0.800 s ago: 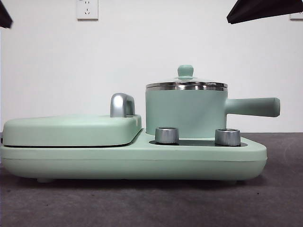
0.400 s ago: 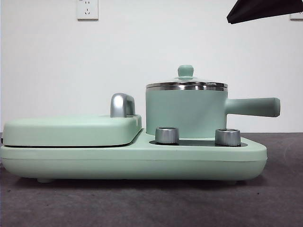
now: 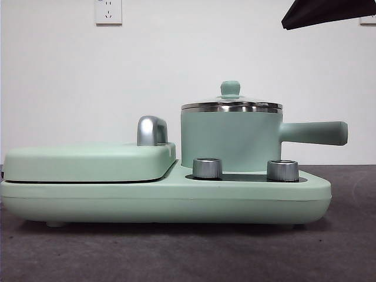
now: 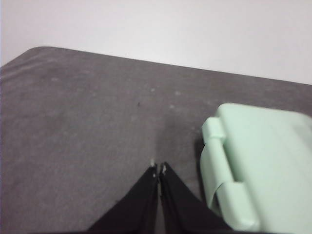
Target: Put the buns in a small steamer
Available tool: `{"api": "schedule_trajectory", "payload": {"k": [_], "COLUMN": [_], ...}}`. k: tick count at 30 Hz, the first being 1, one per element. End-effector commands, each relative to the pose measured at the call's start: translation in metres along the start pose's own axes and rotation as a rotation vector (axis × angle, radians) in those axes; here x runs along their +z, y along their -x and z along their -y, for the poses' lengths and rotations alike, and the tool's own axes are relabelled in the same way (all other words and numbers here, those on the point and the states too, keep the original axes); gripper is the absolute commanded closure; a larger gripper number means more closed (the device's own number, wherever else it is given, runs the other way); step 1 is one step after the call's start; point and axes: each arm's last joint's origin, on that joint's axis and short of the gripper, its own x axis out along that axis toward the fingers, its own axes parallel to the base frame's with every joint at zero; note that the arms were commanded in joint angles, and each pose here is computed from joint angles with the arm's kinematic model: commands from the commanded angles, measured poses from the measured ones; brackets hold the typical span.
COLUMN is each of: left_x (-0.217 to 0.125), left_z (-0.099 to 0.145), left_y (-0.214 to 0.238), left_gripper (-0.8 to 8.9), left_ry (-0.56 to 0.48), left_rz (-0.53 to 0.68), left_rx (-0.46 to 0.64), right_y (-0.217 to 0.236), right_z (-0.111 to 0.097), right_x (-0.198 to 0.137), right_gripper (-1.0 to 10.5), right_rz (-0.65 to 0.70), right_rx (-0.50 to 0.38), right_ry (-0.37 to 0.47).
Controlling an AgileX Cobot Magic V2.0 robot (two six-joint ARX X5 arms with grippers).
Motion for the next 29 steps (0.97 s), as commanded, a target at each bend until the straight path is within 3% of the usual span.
{"api": "schedule_trajectory", "payload": {"k": [1, 13, 29], "left_x": [-0.014, -0.047, -0.044], "left_z": [-0.003, -0.011, -0.011], "left_y": [-0.003, -0.017, -0.017], "left_gripper": [8.05, 8.05, 8.05], "left_ry": [-0.007, 0.004, 0.007], "left_rz": [0.032, 0.088, 0.121], "left_rx": [0.002, 0.033, 0.030], "right_y": [0.001, 0.001, 0.001], "right_z": [-0.001, -0.001, -0.001], "right_x": [0.005, 0.005, 0.005], "right_gripper": [9.3, 9.3, 9.3], "right_rz": [0.021, 0.021, 0.021], "right_rx": [0.007, 0.007, 0.006], "right_ry": [-0.005, -0.006, -0.006]}}
